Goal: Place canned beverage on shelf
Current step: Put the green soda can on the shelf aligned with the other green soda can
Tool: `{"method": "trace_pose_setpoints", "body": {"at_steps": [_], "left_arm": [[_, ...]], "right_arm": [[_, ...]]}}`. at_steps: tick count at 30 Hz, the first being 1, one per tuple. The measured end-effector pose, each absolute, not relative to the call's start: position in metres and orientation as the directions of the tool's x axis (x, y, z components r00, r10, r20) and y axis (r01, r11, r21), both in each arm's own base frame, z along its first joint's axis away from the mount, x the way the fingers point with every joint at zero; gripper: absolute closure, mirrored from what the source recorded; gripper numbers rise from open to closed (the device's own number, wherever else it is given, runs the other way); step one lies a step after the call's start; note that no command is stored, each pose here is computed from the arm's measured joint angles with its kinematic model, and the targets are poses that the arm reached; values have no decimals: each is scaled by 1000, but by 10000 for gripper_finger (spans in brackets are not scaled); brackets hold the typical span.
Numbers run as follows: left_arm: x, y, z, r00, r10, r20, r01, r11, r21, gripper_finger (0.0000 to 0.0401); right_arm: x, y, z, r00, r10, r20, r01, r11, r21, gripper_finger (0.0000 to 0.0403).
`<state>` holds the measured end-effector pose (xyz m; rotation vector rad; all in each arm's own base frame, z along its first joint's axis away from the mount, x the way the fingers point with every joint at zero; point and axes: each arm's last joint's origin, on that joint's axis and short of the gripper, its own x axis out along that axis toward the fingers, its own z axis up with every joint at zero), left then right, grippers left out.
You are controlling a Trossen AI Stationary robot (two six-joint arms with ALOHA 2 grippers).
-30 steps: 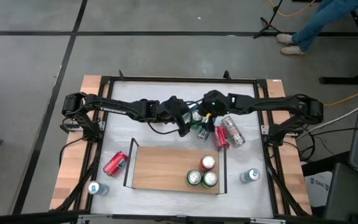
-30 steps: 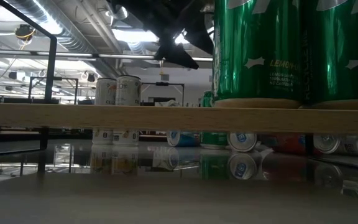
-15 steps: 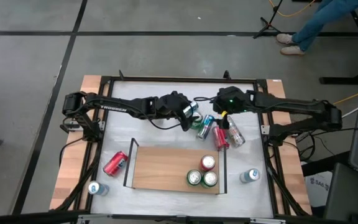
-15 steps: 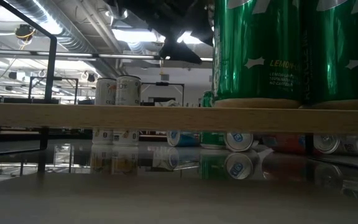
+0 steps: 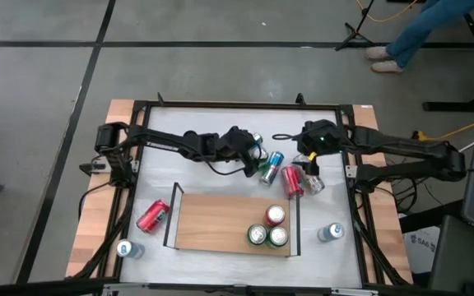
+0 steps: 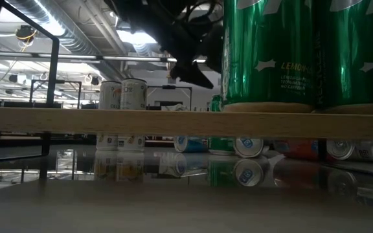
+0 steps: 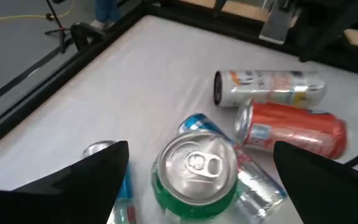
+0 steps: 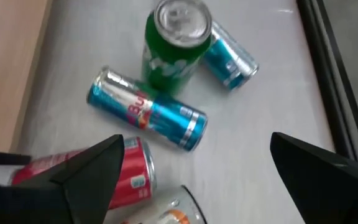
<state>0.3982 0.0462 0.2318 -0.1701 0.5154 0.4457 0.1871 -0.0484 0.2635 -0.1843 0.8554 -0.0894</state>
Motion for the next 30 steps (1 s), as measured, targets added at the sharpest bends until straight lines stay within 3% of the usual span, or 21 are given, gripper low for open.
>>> {"method": "trace_pose_setpoints", "body": {"at_steps": [11,30], "left_arm": [[404,48,214,751,375,-543,-462,887,-26,10],[421,54,169,726,397,-562,-482,876,-3,10]], "right_arm": [[188,-48,243,674,-144,-724,40,987,-159,8],[190,-48,241,699,-116,-705,27,990,-137,8]]}}
